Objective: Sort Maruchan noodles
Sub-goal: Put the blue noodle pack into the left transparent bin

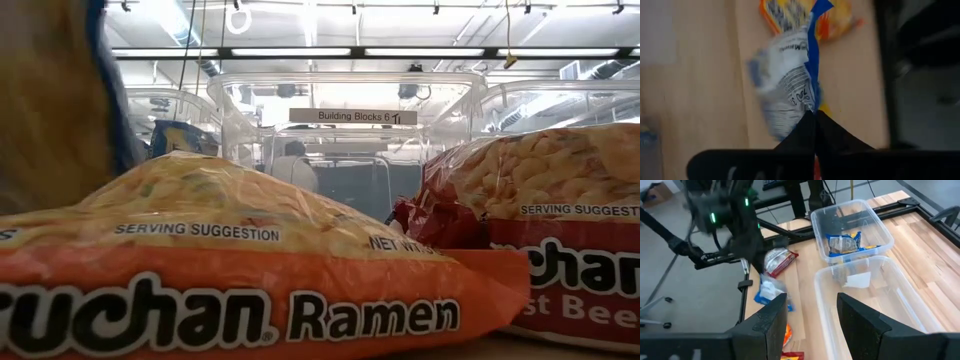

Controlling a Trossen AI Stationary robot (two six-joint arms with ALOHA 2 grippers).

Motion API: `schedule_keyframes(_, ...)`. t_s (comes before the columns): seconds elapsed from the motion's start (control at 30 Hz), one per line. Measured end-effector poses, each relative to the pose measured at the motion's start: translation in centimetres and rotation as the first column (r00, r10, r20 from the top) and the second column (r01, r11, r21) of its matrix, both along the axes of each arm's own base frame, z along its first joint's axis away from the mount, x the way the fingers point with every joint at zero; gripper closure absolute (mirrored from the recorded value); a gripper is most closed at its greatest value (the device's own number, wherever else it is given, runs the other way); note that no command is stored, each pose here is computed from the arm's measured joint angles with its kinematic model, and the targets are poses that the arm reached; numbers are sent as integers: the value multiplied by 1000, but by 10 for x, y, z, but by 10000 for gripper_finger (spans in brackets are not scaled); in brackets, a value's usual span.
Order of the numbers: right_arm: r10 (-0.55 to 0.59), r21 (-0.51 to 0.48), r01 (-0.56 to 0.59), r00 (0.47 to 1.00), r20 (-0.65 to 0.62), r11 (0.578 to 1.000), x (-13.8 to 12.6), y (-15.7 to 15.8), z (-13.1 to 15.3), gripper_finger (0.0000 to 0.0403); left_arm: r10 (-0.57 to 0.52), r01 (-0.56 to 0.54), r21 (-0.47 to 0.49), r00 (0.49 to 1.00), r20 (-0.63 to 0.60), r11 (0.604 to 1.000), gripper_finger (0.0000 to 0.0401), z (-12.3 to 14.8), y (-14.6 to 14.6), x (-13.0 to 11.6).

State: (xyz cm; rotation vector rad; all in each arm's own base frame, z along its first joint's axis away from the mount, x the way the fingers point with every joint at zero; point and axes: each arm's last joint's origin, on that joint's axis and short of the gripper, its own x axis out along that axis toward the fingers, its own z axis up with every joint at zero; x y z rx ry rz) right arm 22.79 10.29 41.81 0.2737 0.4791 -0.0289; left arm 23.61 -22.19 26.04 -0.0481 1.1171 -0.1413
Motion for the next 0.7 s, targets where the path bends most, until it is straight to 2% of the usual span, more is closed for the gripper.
schedule_keyframes(0.17, 0, -1, 0, 1000, -2, 1000, 0, 0, 0, 224, 123, -108, -203, 990, 62, 973, 400, 44, 17, -18)
schedule_keyframes(0.23, -2, -1, 2, 1000, -2, 1000, 0, -1, 0, 224, 194, -168, -279, 979, 68, 945, 400, 59, 25, -26)
schedule_keyframes(0.3, -5, -1, 4, 1000, -2, 1000, 0, -1, 0, 224, 295, -250, -357, 953, 76, 900, 400, 73, 35, -35)
schedule_keyframes(0.4, -6, -1, 6, 1000, -2, 1000, 0, -1, 0, 224, 459, -367, -461, 883, 103, 808, 400, 96, 53, -50)
schedule_keyframes(0.5, -6, -2, 6, 1000, -3, 1000, 0, -1, 0, 224, 588, -436, -534, 795, 148, 724, 400, 114, 73, -65)
schedule_keyframes(0.7, -6, -2, 6, 1000, -3, 1000, 0, -1, 0, 224, 738, -529, -570, 637, 222, 628, 400, 132, 112, -98)
